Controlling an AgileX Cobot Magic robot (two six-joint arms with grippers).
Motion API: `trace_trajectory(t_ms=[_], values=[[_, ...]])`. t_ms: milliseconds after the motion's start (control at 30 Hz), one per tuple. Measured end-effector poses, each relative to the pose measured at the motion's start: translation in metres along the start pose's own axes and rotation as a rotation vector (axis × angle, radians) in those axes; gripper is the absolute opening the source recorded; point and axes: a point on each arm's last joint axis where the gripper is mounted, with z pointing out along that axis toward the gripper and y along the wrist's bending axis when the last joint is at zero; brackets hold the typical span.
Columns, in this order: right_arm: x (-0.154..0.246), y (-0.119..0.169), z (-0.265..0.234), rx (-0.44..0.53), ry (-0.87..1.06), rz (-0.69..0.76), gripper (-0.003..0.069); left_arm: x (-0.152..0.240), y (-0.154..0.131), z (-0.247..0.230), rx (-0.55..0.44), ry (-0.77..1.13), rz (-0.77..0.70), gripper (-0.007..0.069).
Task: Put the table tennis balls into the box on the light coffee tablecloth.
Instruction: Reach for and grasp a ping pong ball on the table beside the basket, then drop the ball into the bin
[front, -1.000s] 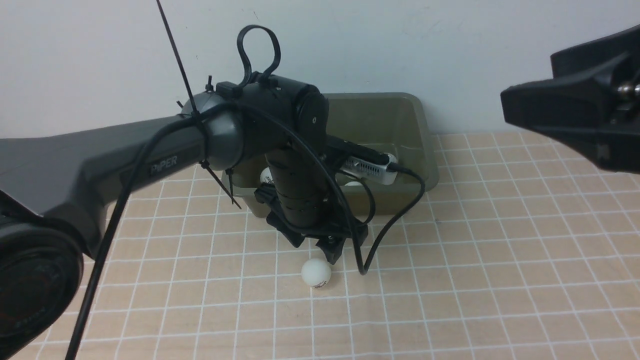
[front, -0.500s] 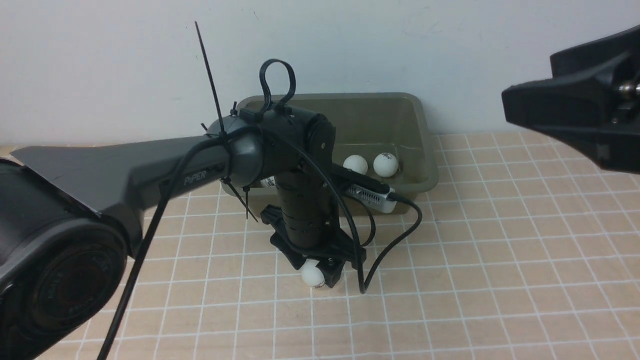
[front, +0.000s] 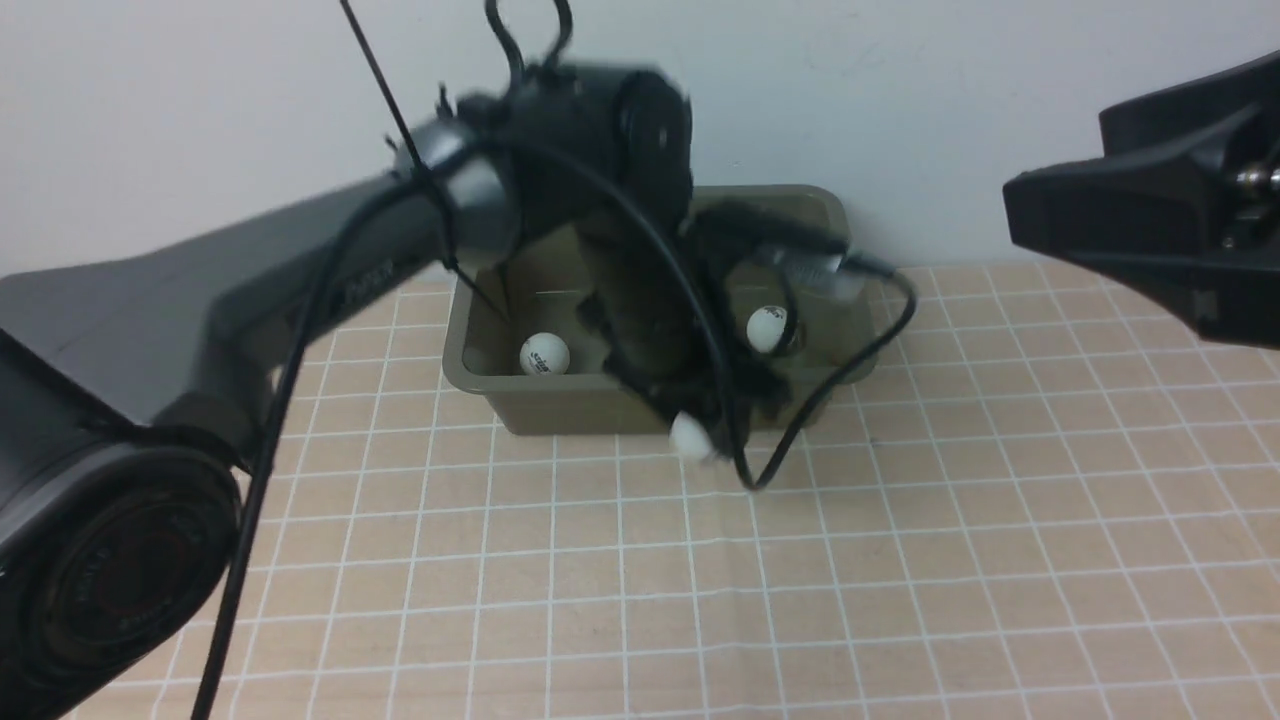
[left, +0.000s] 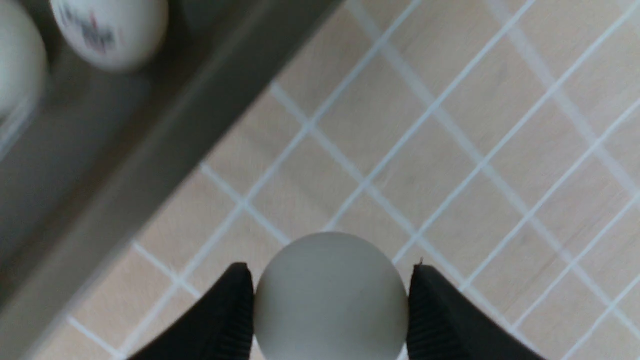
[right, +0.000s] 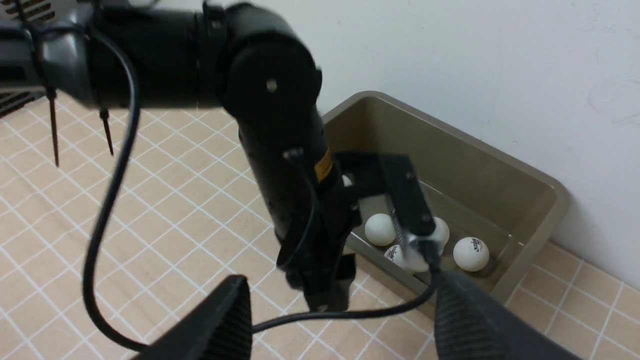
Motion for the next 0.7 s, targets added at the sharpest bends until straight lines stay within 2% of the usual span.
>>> trace_trajectory(t_ms=[100,267,400,467,533,633,700], values=[[0.000,0.000,0.000,0.000,0.000,0.000,0.0450,-0.016,0.007,-0.026,-0.041,-0.132,0.036,0.0316],[0.000,0.000,0.000,-0.001,0.004,0.000,0.0450,-0.023,0.054,-0.036,-0.186,-0.261,-0.005,0.0316],[0.000,0.000,0.000,-0.002,0.004,0.000,0.0450,-0.015,0.098,-0.022,-0.267,-0.229,-0.022,0.0316],[0.000,0.000,0.000,-0.002,0.004,0.000,0.0450,-0.010,0.110,-0.015,-0.279,-0.205,-0.030,0.0326],[0.000,0.000,0.000,-0.001,0.003,0.000,0.0450,-0.010,0.113,-0.014,-0.282,-0.202,-0.033,0.0343],[0.000,0.000,0.000,0.002,-0.004,0.000,0.0450,-0.011,0.111,-0.025,-0.294,-0.222,-0.022,0.0434],[-0.002,-0.001,0.000,0.011,-0.027,-0.001,0.0450,-0.016,0.102,-0.059,-0.313,-0.272,-0.014,0.0484]])
